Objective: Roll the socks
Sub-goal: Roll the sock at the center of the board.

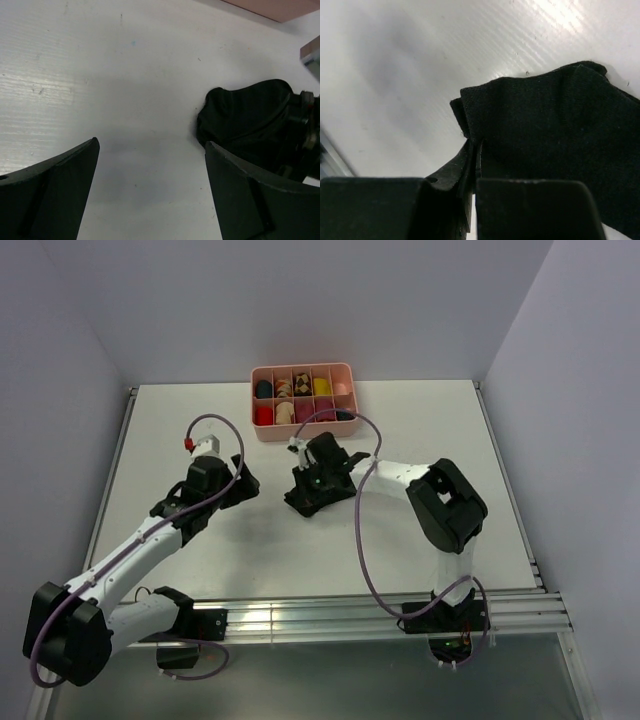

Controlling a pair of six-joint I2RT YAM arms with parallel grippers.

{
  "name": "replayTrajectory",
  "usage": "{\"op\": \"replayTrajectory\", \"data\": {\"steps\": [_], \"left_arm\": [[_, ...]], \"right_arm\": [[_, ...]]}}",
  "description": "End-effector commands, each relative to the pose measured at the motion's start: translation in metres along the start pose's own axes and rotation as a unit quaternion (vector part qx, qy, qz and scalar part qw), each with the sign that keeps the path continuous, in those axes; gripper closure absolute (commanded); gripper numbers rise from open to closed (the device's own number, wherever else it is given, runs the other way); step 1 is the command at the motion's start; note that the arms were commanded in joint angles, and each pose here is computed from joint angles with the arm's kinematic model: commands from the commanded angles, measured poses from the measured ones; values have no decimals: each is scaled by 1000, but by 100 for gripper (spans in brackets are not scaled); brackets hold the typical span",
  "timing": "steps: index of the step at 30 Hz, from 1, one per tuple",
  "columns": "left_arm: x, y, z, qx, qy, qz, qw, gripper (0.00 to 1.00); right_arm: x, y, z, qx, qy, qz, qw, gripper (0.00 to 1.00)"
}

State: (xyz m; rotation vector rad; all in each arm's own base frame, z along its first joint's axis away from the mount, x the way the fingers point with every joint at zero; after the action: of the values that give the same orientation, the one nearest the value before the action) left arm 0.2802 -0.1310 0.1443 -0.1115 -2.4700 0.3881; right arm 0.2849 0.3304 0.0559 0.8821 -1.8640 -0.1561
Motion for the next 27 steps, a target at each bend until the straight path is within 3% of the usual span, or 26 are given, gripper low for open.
{"op": "replayTrajectory", "data": {"steps": [1,7,14,27], "left_arm": [[-7,-11,4,15,7,32,999,10],[-19,-17,25,12,41,47,998,22],[-36,-29,47,-10,77,49,996,29],[-74,-59,79,-75,124,58,988,38]], "right_arm": [[21,25,-24,-47,-18,-122,991,100],[10,-2,-18,-134,22,-166,977,100],[-2,-24,3,-211,60,-192,957,100],[-10,-47,7,-252,70,-209,942,100]]}}
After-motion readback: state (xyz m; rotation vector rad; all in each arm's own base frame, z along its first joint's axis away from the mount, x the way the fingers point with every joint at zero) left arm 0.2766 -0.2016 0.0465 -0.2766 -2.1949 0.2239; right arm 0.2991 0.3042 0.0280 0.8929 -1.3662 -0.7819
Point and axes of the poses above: each gripper's point midway between its finger pads, its own x axis back along the fingers, its own y axis along the line the jaws close on, z = x × y, the point moved 2 cm from there along x, back along the fingers, and after that the axes turned 9 degrees about -x, right-handed, at the moved point
